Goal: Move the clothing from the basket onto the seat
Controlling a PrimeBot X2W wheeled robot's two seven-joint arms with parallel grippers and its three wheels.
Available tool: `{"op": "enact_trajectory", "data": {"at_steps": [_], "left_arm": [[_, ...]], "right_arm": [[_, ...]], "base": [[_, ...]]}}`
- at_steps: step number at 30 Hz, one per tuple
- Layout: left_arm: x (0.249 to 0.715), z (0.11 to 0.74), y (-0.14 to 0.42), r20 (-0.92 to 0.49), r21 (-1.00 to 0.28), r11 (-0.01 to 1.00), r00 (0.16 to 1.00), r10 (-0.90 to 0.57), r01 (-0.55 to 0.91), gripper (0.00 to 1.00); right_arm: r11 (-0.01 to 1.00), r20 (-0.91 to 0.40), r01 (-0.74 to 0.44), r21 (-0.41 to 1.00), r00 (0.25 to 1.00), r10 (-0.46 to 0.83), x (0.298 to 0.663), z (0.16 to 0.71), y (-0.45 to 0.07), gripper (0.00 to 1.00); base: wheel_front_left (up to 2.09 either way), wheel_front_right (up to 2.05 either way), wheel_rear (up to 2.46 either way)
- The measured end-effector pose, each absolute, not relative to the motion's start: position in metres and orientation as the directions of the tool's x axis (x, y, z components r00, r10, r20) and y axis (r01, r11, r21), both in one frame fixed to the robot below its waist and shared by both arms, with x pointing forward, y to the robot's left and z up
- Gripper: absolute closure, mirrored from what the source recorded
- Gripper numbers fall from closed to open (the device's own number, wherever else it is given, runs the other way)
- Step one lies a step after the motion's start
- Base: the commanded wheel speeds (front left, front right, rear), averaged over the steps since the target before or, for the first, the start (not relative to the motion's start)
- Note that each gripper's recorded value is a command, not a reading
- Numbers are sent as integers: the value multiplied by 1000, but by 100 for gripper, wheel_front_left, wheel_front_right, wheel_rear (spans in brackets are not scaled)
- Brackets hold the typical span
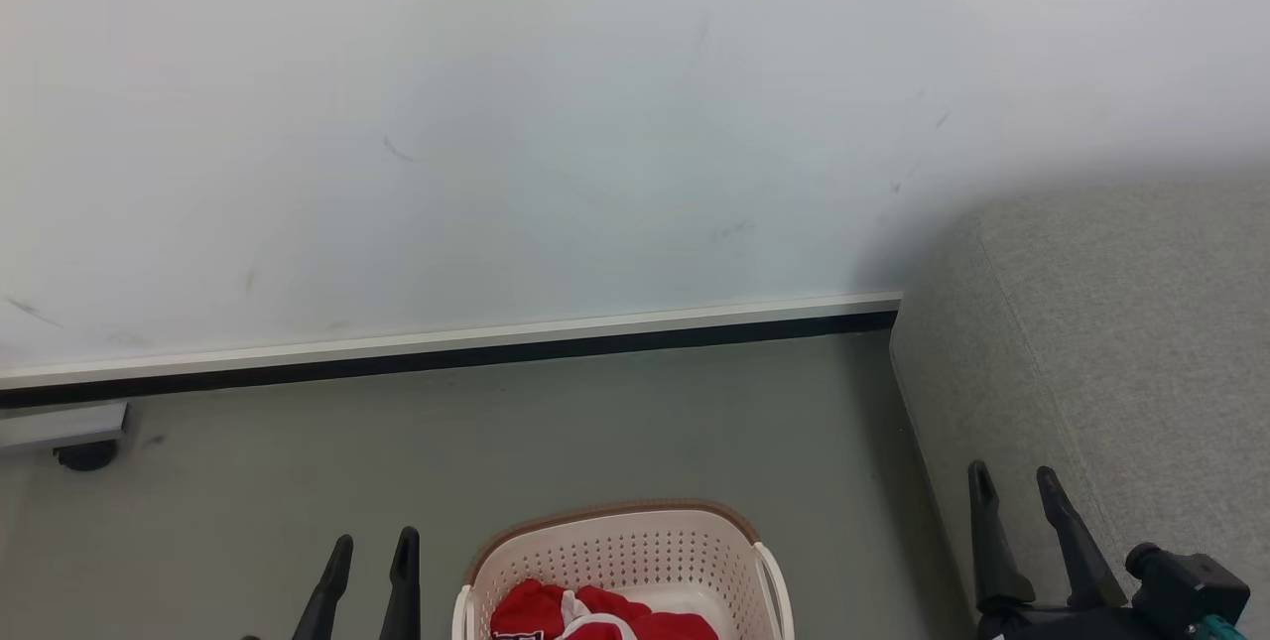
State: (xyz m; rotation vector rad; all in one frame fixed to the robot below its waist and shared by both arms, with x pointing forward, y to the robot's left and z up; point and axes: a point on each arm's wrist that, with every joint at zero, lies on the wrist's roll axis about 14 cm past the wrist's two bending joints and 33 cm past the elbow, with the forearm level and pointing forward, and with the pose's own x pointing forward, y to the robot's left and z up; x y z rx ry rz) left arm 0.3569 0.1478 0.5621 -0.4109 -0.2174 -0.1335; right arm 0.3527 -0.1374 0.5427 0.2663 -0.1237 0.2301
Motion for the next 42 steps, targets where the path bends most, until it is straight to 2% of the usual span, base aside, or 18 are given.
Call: {"op": "enact_trajectory", "data": {"at_steps": [34,42], "left_arm": [[345,581,139,311,-88,982,941,-130,165,0],[345,583,139,318,-68,984,939,-133,163,0]], "right_arm": [[925,234,-376,-52,896,377,333,560,-97,0],[921,238,-383,-75,890,390,331,560,-94,0]], "base": [[0,0,0],[0,0,0]]}}
